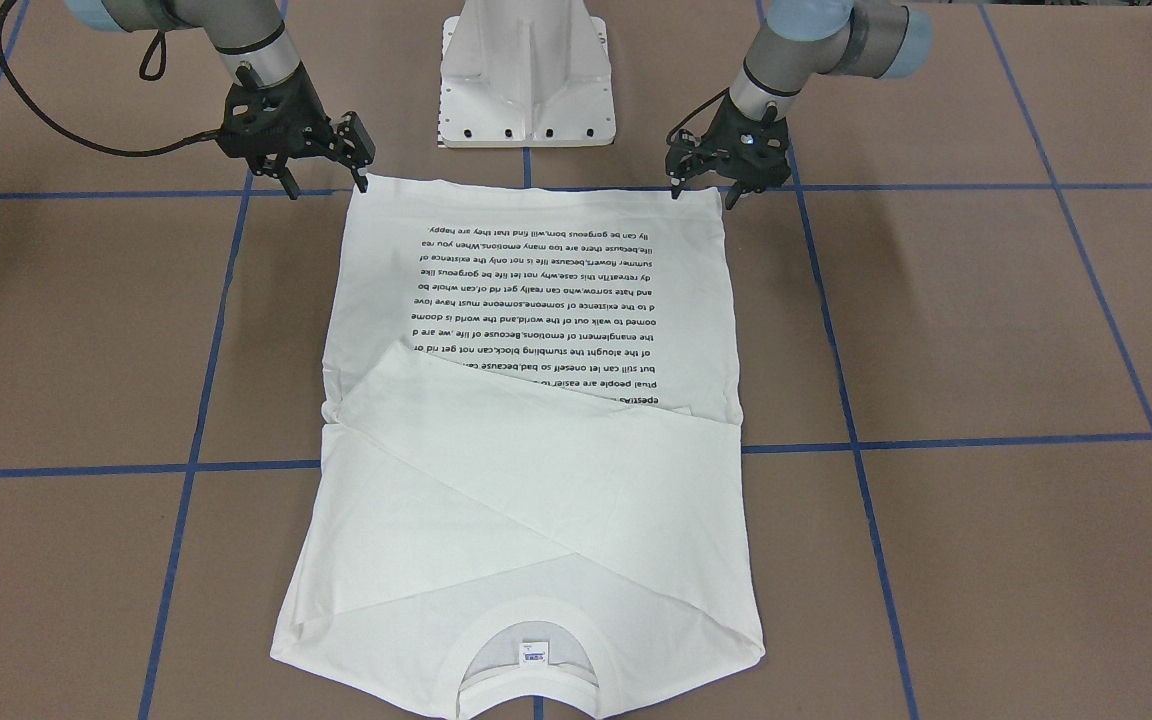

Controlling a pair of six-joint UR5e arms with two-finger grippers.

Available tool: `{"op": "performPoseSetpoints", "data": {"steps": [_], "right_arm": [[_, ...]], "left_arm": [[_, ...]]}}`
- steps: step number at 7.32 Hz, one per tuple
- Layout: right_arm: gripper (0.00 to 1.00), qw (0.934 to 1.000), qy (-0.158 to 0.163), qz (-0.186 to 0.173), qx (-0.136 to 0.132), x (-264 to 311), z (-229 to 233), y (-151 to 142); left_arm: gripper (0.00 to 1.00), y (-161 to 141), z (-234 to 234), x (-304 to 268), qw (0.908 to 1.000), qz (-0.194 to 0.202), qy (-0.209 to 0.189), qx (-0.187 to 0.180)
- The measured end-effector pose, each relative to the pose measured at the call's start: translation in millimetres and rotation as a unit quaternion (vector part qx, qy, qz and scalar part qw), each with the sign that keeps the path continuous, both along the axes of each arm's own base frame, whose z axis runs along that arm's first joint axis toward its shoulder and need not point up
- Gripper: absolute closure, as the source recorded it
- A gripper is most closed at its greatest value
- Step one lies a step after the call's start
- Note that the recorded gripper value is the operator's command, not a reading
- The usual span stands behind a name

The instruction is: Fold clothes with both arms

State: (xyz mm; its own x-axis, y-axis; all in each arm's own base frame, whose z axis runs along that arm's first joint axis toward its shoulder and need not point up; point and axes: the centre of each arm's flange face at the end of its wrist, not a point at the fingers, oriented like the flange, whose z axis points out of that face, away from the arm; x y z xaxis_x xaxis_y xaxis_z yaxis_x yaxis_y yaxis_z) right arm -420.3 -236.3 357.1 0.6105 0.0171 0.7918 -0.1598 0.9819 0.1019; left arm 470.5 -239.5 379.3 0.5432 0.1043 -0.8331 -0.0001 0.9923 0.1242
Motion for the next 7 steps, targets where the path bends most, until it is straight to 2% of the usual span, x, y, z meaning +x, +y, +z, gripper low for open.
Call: {"op": "performPoseSetpoints", "data": {"steps": [5, 7], "right_arm": [[0.00, 1.0000, -0.001, -0.002, 0.000, -0.4, -0.5, 1.2], [0.00, 1.0000, -0.001, -0.002, 0.000, -0.7, -0.7, 2.0]], "left_arm": [[0.33, 2.5, 1.2, 0.6, 1.0000, 0.003, -0.002, -0.001], [0.42, 7.3, 2.9, 2.5, 1.0000, 0.008, -0.005, -0.001]]}}
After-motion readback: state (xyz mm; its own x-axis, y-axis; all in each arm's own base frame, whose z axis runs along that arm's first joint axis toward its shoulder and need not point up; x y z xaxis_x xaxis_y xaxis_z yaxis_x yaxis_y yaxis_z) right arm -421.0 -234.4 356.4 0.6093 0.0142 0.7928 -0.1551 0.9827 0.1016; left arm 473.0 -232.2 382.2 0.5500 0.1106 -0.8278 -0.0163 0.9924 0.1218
